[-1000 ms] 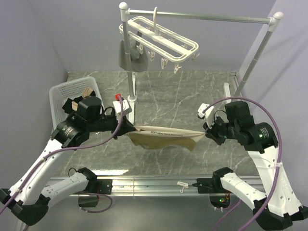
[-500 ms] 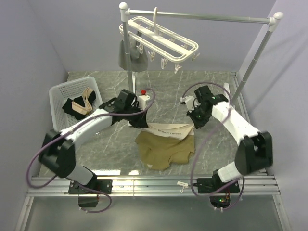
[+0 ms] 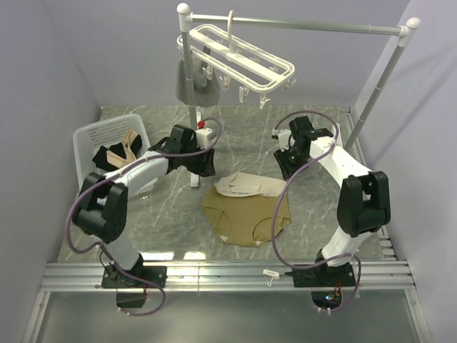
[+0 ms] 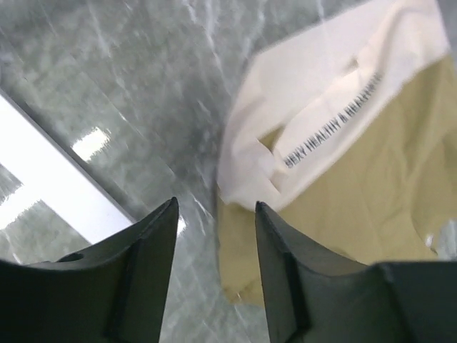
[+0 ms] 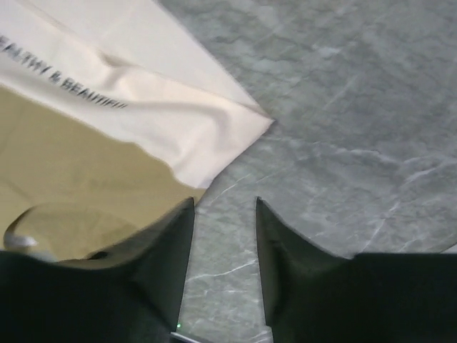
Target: Clip the underwear to the hanger
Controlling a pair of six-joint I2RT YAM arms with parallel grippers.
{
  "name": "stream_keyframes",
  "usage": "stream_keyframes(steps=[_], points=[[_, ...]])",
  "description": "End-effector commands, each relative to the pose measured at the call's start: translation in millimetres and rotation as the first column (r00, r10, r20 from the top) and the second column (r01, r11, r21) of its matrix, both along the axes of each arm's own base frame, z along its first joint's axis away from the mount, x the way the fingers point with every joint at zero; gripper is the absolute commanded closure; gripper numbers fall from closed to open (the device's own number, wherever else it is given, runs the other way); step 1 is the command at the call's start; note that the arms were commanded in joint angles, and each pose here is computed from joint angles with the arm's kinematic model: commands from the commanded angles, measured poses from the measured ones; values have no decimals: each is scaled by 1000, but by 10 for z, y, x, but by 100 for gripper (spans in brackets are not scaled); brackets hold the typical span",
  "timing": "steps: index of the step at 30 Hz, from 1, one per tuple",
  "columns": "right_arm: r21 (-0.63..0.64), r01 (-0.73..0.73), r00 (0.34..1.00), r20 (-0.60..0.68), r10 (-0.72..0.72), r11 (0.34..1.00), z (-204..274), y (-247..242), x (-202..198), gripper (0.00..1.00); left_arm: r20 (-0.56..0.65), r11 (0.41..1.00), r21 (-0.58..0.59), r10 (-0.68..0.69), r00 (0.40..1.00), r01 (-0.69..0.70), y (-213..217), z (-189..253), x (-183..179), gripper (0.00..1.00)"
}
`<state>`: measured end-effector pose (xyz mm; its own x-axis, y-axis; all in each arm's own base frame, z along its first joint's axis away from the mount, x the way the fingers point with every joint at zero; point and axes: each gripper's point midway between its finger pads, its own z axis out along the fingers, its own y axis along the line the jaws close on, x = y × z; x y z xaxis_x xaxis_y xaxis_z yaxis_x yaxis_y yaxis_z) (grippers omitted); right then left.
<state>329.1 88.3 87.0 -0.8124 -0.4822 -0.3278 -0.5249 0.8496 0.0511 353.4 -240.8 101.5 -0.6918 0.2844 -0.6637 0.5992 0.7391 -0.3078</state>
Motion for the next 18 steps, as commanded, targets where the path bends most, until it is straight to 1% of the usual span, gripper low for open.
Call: stream_keyframes(steps=[1, 3, 4, 5, 6, 8, 10, 11, 13, 14, 17, 18], points=[[111, -21, 999, -30, 24, 994, 119, 217, -246, 60, 71, 990, -85, -103, 992, 109, -141, 282, -263, 52], [140, -24, 996, -86, 36, 990, 19, 322, -361, 66, 57, 988, -52, -139, 989, 142, -199, 205, -339, 57], [171, -27, 991, -126, 49, 985, -32, 386, -446, 67, 42, 988, -42, -150, 988, 152, -232, 177, -368, 57], [184, -20, 987, -152, 48, 983, -74, 424, -485, 68, 56, 981, -13, -191, 980, 192, -262, 141, -380, 56], [189, -21, 981, -183, 56, 982, -148, 460, -525, 70, 32, 977, 17, -212, 977, 211, -342, 83, -404, 57], [209, -15, 971, -231, 64, 978, -226, 518, -594, 71, -18, 968, 36, -247, 969, 248, -468, -71, -454, 58], [203, -16, 957, -281, 74, 979, -334, 552, -655, 71, -32, 969, 43, -242, 970, 243, -554, -82, -393, 60], [200, -11, 954, -293, 71, 980, -363, 566, -666, 71, -70, 971, 48, -232, 970, 235, -580, -208, -385, 60], [176, -1, 945, -323, 59, 984, -477, 550, -690, 71, -65, 975, 58, -212, 975, 215, -618, -238, -266, 62], [150, 5, 942, -334, 46, 989, -544, 507, -688, 71, -93, 982, 56, -177, 980, 183, -644, -307, -192, 62], [111, 10, 938, -346, 30, 994, -646, 461, -684, 66, -99, 986, 61, -148, 984, 154, -670, -408, 9, 62], [101, 9, 936, -352, 27, 995, -673, 449, -694, 62, -102, 987, 64, -138, 985, 145, -668, -434, 66, 63]])
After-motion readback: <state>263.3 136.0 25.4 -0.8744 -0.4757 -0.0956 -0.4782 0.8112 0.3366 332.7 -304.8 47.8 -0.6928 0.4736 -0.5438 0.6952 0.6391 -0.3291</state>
